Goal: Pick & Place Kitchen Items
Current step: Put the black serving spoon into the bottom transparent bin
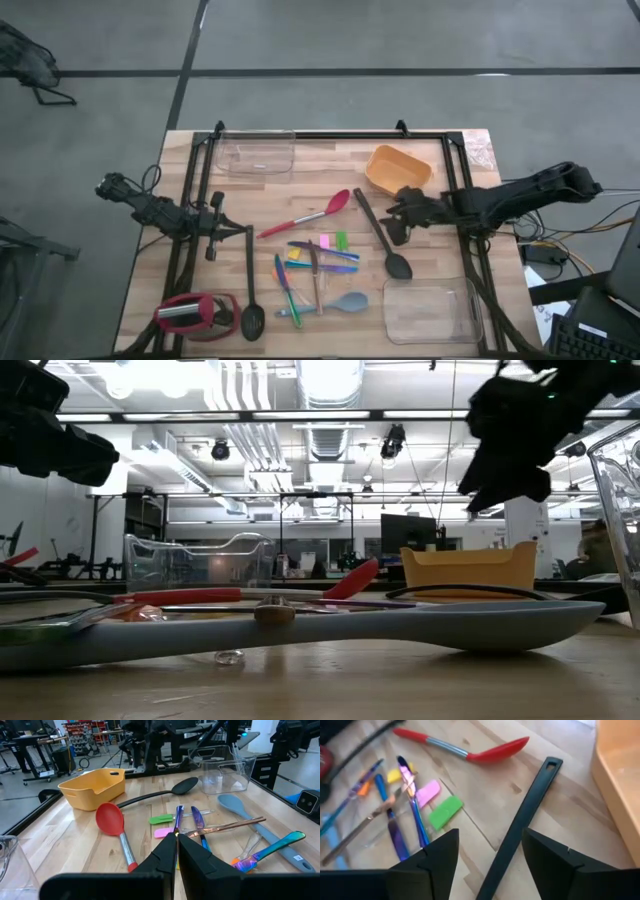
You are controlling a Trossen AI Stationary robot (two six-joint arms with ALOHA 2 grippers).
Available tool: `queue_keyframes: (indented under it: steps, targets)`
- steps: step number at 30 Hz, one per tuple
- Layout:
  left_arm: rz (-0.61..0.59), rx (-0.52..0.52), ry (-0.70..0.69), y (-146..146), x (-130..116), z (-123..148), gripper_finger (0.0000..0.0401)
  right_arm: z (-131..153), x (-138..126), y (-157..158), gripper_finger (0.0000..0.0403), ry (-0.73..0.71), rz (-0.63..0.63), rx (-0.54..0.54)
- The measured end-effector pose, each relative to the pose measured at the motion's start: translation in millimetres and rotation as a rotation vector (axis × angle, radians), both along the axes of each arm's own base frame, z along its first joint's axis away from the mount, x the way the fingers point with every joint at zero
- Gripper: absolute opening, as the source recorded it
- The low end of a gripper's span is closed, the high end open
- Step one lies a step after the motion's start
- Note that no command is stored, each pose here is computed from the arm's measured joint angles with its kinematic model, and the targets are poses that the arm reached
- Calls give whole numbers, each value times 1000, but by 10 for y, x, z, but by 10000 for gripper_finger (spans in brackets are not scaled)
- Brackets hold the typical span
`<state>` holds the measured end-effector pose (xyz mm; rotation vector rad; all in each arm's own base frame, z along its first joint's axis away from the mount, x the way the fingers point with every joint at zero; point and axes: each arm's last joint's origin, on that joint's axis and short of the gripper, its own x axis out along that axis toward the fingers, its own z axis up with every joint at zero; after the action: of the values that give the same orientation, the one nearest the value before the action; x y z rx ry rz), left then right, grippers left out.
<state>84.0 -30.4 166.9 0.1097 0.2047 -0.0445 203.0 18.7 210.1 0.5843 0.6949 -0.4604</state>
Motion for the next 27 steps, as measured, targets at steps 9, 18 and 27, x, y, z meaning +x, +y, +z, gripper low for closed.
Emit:
queue_keyframes:
  steps: [9,18,27]
  targets:
    - [0,0,-1,0,0,1,23,-135,310,41,208,293,-82,16]
    - [0,0,-1,0,0,1,23,-297,483,72,231,383,-83,30]
    - [0,-1,-2,0,0,2,23,-476,549,89,237,438,-83,53]
